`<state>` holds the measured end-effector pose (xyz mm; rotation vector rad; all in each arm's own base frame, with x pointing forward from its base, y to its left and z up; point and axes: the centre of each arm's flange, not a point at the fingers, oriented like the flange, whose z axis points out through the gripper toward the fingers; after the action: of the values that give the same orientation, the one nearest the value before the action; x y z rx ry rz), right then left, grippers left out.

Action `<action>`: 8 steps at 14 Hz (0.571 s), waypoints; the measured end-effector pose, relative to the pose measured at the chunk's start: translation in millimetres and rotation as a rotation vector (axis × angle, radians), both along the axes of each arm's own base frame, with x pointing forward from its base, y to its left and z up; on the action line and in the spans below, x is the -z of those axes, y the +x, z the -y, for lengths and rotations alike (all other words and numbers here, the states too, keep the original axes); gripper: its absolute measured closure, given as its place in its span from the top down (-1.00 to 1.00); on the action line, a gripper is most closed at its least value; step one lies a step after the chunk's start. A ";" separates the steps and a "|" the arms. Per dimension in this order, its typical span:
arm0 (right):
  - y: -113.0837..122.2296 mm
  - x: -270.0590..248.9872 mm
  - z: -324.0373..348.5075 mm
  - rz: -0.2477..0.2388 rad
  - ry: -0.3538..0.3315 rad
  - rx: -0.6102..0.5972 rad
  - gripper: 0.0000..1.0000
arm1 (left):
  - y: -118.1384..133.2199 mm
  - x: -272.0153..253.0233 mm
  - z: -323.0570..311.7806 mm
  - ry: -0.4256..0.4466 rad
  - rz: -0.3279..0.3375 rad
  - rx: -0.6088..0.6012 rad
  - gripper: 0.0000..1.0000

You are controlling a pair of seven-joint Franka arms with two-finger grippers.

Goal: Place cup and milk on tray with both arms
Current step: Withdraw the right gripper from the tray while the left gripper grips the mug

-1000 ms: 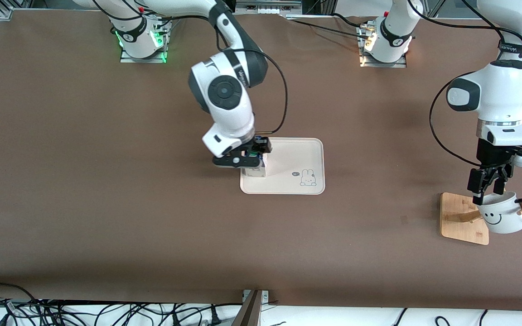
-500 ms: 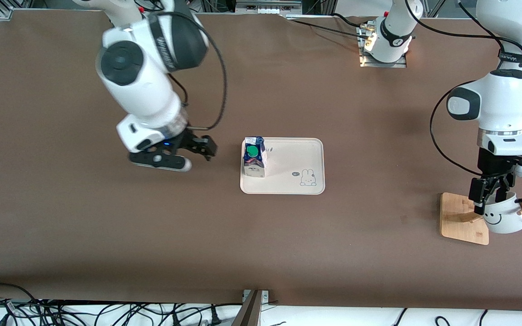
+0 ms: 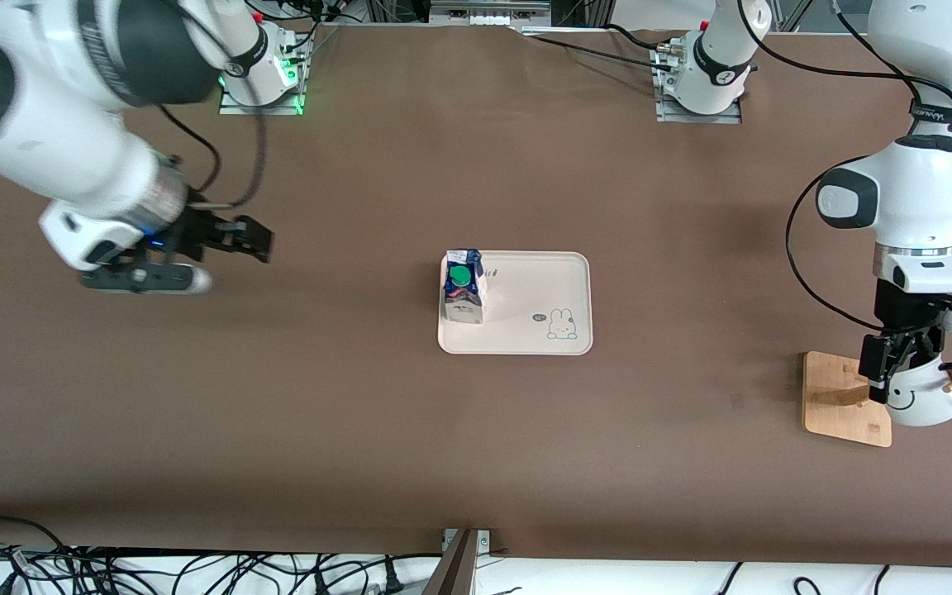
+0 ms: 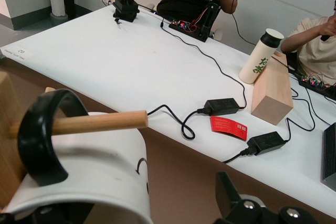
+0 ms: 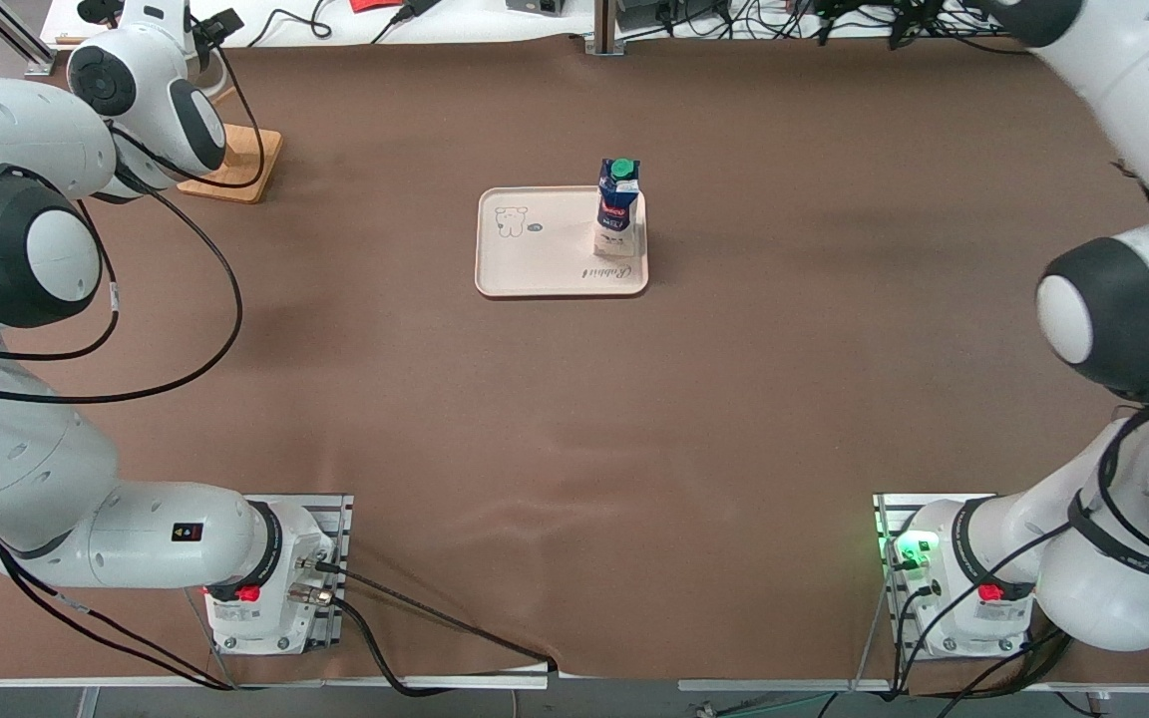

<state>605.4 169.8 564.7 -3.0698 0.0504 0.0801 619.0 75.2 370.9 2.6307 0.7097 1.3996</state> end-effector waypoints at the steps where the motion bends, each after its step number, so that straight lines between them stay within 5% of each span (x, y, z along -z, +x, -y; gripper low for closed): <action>1: -4.3 -4.9 19.7 -0.010 -0.004 -0.006 1.00 | 1.5 -2.9 0.1 0.001 0.006 0.001 1.00; 8: -50.1 -26.6 114.1 -0.023 -0.031 -0.060 1.00 | 4.2 -8.6 -0.3 0.003 0.020 0.001 1.00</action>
<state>555.3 55.7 591.3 -3.1018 -0.0392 0.1188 623.2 75.5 379.5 2.6148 0.7051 1.4261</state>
